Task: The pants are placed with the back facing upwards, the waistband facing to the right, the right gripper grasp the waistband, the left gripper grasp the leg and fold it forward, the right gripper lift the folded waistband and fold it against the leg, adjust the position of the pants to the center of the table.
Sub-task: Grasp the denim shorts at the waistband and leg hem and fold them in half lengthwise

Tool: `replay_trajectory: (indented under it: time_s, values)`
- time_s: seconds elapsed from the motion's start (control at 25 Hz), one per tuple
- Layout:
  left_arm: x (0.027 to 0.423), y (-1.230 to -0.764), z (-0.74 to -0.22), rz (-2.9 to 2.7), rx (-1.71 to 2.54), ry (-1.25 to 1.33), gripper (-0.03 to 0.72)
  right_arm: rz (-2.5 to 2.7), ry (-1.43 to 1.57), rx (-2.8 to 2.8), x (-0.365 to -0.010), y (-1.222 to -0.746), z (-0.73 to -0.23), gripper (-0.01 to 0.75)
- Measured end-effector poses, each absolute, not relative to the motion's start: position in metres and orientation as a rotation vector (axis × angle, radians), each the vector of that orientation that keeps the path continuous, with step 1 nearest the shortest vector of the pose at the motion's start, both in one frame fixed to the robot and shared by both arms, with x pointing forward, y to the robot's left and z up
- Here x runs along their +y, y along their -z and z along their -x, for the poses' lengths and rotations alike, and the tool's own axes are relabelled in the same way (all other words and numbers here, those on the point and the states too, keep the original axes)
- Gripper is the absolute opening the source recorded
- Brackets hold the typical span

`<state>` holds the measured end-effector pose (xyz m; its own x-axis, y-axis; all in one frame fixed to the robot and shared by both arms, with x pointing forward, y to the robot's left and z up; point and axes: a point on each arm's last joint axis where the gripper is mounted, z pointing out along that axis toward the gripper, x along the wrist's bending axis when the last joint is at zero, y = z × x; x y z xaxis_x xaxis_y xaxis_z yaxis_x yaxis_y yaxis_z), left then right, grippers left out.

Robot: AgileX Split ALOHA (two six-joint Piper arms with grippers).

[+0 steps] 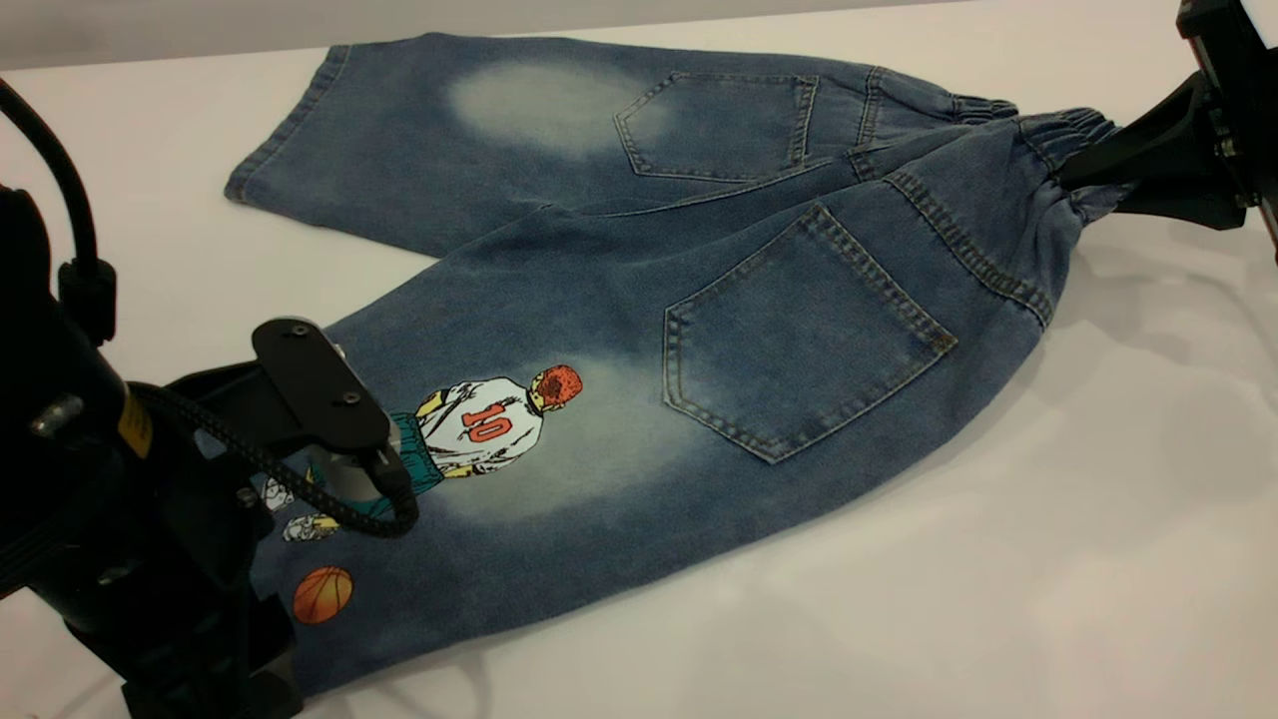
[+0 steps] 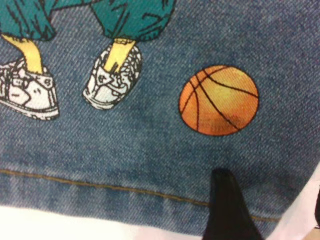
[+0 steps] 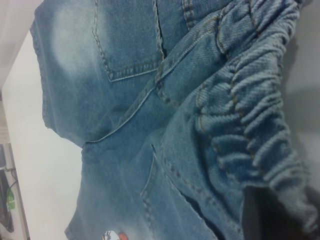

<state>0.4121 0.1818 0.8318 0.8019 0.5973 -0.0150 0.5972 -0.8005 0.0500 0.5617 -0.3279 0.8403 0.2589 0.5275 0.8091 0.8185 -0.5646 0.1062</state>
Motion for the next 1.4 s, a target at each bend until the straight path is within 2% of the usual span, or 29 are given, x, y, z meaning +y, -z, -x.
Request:
replay_trajectory:
  time_s: [0.6,0.76,1.0,1.08,1.4]
  values:
    - [0.182,-0.820,-0.414,-2.946,0.939,-0.017,0.371,2.195,1.216,-1.231,-0.328,-0.841,-0.562,0.055]
    - [0.182,-0.820,-0.414,-2.947,0.922,-0.029,0.302,2.195,1.216,-1.231,-0.328,-0.841,-0.562,0.055]
    - [0.182,-0.820,-0.415,-2.968,0.862,-0.042,0.091,2.181,1.224,-1.229,-0.327,-0.842,-0.562,0.058]
    - [0.182,-0.820,-0.414,-2.974,0.865,-0.032,0.048,2.181,1.224,-1.231,-0.327,-0.842,-0.562,0.058]
    - [0.183,-0.830,-0.411,-2.994,0.872,0.010,0.020,2.124,1.248,-1.226,-0.324,-0.845,-0.561,0.047]
